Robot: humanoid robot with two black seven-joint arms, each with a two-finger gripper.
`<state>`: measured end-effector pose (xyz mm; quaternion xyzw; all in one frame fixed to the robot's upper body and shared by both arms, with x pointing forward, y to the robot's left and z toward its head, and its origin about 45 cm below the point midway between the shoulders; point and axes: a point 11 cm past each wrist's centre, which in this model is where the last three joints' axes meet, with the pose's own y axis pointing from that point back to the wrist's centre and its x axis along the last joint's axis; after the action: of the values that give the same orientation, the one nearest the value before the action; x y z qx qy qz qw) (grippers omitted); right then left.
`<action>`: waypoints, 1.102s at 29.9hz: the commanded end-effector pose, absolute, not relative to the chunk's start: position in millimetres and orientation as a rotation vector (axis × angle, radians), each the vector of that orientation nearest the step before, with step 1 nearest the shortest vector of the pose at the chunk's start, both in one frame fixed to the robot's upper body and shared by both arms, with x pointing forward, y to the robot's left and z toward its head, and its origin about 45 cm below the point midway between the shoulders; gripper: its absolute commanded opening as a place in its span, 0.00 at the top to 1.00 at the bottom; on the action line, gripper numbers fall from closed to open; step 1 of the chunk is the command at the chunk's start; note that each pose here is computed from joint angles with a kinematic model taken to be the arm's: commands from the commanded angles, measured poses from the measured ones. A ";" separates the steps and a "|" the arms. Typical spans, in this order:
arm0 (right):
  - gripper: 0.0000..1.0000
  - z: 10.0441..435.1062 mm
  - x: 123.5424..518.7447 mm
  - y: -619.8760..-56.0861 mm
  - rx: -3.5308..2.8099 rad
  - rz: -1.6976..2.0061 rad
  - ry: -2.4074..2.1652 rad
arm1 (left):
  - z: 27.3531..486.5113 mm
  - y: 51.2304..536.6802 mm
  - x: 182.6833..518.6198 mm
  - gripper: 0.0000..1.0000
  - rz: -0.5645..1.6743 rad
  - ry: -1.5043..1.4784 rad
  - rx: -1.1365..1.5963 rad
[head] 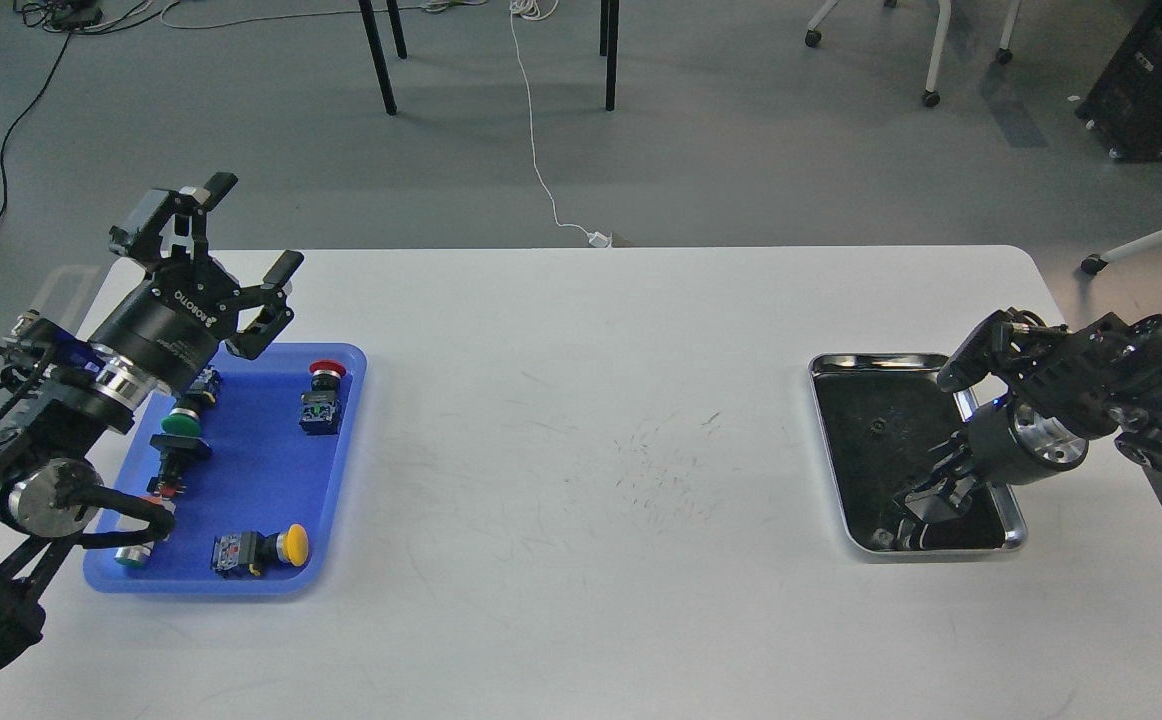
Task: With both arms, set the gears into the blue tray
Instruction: 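Grasp a small black part in the metal tray with the right gripper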
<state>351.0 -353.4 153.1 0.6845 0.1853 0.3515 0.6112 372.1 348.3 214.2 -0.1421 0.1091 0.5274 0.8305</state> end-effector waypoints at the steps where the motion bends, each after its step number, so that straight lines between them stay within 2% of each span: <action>1: 0.33 151.0 355.3 -350.0 1.573 0.817 0.428 | 213.7 348.0 371.9 0.02 1.118 0.233 -0.301; 9: 0.45 147.9 356.8 -343.7 1.574 0.823 0.439 | 213.9 348.6 371.9 0.02 1.119 0.232 -0.300; 12: 0.56 147.8 356.6 -343.9 1.573 0.820 0.440 | 213.9 348.6 371.9 0.02 1.119 0.232 -0.300; 18: 0.67 145.9 353.8 -346.0 1.569 0.811 0.452 | 214.2 348.1 372.2 0.02 1.119 0.232 -0.304; 25: 0.84 147.2 354.3 -344.5 1.570 0.813 0.454 | 214.5 348.7 372.2 0.02 1.120 0.230 -0.305; 33: 0.86 166.9 366.4 -332.6 1.564 0.864 0.444 | 214.7 348.5 372.3 0.02 1.120 0.231 -0.307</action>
<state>359.6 -340.3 155.4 0.6772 0.1955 0.3615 0.6103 372.3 348.4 214.4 -0.1438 0.1090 0.5279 0.8299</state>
